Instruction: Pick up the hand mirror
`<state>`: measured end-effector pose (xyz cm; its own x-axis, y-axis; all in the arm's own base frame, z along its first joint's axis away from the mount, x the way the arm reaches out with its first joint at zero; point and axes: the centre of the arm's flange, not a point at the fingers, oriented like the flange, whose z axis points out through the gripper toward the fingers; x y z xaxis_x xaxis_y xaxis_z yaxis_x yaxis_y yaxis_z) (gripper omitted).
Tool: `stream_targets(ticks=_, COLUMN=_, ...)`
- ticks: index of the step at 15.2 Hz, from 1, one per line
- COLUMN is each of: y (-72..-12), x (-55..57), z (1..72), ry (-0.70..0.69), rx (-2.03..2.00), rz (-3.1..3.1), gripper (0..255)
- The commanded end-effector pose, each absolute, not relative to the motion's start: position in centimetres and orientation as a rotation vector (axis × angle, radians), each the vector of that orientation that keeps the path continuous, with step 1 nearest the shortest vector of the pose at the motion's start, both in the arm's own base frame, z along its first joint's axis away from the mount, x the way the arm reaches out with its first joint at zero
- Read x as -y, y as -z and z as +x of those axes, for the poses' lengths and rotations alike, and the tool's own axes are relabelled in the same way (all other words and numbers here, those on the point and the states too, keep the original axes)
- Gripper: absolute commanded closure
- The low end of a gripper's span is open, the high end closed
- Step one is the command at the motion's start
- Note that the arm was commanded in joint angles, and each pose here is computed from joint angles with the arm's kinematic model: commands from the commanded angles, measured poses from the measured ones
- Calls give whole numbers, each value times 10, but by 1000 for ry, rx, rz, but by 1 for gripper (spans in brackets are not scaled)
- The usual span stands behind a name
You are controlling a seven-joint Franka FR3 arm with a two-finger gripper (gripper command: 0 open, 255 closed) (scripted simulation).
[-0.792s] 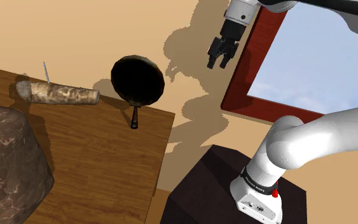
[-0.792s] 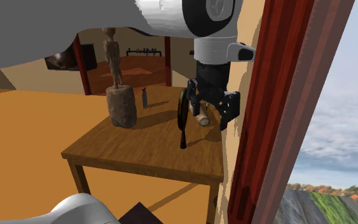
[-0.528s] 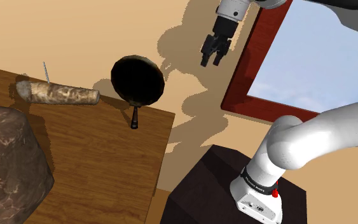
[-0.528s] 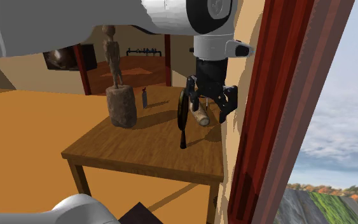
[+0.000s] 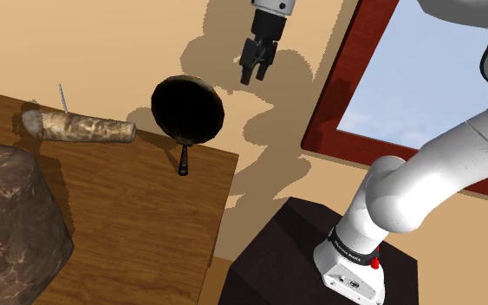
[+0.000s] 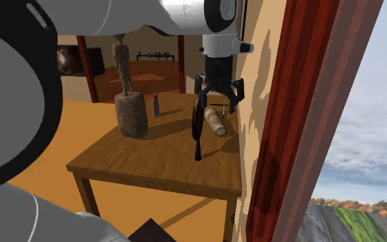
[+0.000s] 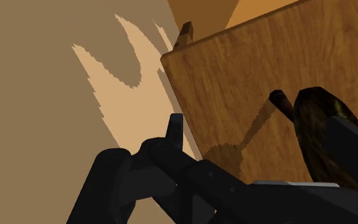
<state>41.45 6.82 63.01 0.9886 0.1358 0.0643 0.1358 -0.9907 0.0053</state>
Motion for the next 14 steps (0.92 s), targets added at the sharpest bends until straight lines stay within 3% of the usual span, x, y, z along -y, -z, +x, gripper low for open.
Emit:
stream_targets(ticks=1, y=-633, x=-90, z=436, ry=-95, rx=-309, rz=3115, gripper=0)
stream_targets(ticks=14, y=-623, x=-217, z=502, ry=-59, rx=-776, rz=2983, gripper=0)
